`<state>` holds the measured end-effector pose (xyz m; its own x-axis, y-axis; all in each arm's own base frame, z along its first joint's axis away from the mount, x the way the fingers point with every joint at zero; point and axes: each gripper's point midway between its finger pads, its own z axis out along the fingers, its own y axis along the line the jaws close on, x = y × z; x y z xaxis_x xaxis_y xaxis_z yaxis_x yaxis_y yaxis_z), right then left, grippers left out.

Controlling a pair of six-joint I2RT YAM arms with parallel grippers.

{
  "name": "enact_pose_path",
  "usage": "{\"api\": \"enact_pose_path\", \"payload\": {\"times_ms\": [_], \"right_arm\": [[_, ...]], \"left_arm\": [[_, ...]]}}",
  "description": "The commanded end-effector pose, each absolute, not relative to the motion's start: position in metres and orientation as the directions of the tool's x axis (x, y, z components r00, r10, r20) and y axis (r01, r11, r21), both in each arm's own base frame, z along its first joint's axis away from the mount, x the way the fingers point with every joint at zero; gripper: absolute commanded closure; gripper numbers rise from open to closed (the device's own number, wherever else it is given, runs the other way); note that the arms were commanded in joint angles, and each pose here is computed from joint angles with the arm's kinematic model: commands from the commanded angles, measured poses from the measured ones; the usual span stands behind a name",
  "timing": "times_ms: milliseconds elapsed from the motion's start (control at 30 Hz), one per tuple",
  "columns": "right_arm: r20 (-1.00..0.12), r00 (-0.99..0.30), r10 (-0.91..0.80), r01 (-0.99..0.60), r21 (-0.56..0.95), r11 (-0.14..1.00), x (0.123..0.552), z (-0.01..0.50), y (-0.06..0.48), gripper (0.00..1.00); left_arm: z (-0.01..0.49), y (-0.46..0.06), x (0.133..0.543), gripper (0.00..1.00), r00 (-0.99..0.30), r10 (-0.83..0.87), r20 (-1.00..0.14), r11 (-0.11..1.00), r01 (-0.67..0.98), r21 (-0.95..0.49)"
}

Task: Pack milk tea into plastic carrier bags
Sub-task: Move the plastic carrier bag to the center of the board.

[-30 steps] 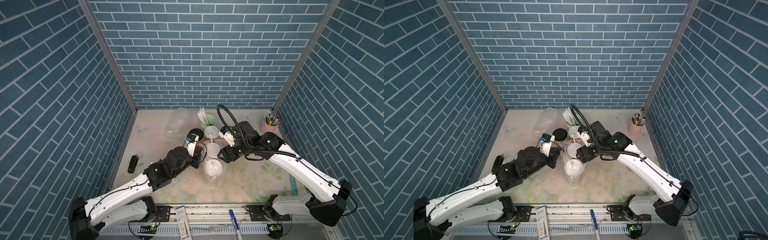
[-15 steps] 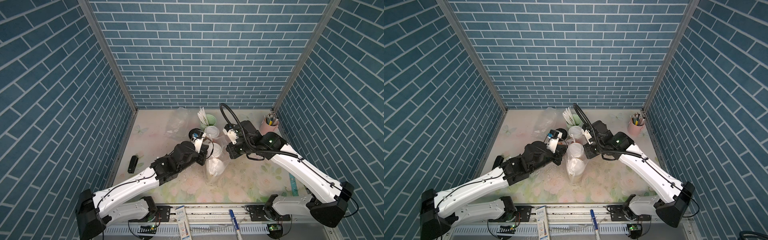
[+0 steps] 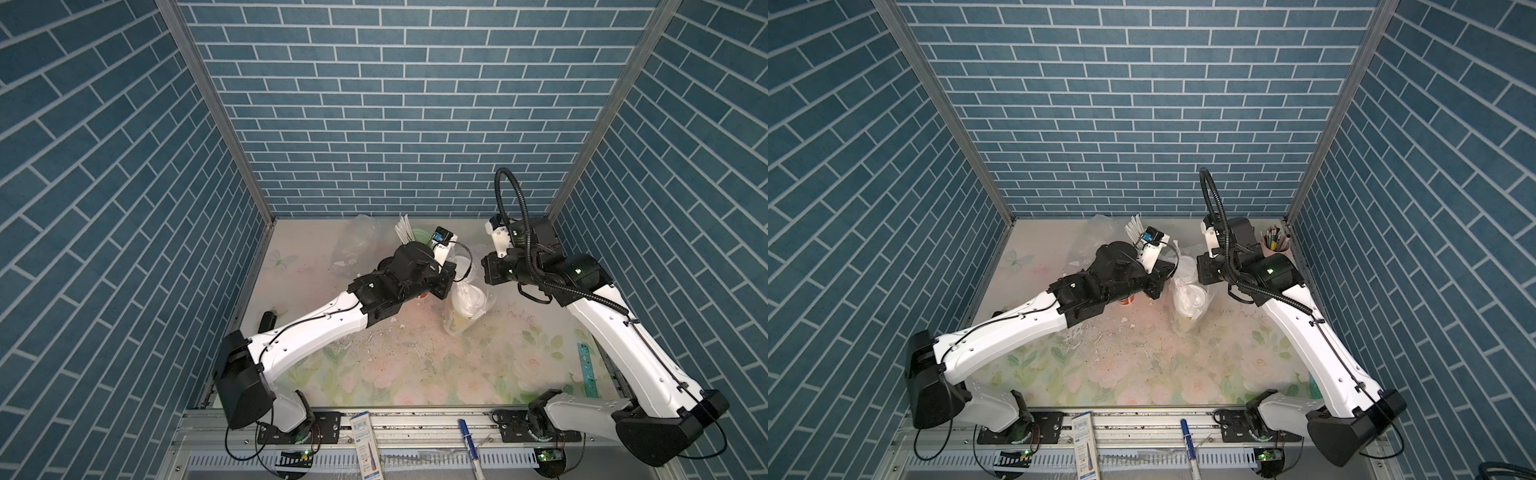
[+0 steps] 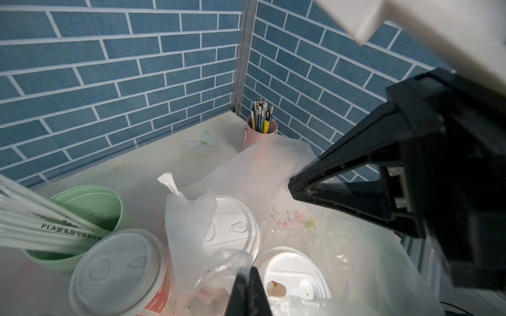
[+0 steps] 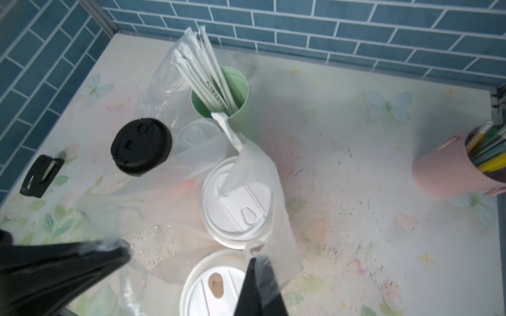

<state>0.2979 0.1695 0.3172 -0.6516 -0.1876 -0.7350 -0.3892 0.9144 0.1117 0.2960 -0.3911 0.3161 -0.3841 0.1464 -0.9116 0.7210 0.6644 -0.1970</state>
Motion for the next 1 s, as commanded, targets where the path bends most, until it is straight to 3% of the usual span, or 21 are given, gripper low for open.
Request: {"api": "enact_pose_path", "payload": {"times_ms": [0,667,967], "right_arm": [[-0.786,-0.591,-0.184,-0.398,0.086,0.913,0.324,0.338,0.168,1.0],[-0.78,-0.618,-0.101,-0.381,0.184,0.906,0.468,0.312,0.138,1.0],[-0.741,-0.666,-0.092,-0.363,0.214,0.907,0.493,0.29,0.134,1.0]], "left_arm": [[0.324,-0.399,0.317,1.0,-0.376,0.163,-0.912,0.645,0.741,-0.19],[0.304,-0.441,0.466,1.0,-0.42,0.127,-0.898,0.611,0.747,-0.263],[0.294,-0.438,0.492,1.0,-0.446,0.091,-0.891,0.621,0.724,-0.299]]}}
